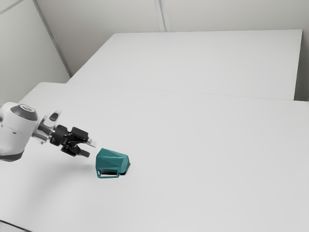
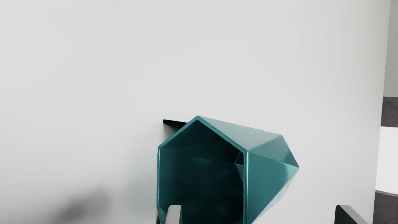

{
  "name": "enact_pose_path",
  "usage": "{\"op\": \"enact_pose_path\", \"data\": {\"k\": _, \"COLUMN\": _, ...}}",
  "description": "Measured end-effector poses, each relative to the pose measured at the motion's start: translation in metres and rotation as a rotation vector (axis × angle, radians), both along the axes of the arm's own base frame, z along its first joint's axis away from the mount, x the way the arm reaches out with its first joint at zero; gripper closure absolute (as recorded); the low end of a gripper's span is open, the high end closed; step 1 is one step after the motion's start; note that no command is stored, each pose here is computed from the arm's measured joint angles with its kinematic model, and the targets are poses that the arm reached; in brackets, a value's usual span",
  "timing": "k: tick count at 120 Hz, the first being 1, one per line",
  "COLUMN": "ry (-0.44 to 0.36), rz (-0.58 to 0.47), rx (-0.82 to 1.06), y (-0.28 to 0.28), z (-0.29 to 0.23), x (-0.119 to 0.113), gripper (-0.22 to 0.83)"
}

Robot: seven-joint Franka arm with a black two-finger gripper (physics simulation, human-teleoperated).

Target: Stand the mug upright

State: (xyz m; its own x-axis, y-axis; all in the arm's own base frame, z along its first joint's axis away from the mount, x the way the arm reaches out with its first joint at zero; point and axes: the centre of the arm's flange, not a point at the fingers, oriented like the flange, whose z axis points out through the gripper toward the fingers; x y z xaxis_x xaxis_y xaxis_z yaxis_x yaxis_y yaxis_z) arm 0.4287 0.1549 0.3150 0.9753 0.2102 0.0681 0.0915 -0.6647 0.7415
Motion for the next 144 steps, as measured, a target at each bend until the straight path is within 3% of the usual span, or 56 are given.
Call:
{"op": "enact_pose_path", "data": {"k": 38, "ry": -0.043, "rz": 0.000, "rx": -0.031, "y": -0.011, "z": -0.010, "x": -0.020, "gripper": 0.09}}
{"op": "enact_pose_path", "data": {"k": 99, "ry": -0.069, "rz": -0.044, "rx": -0.034, "y": -0.054, "z": -0.028, "x": -0.001, "gripper": 0.13}}
{"op": "enact_pose_path", "data": {"k": 144, "ry": -0.105, "rz": -0.033, "rx": -0.024, "y": -0.048, "z": -0.022, "x": 0.000, "gripper": 0.63}}
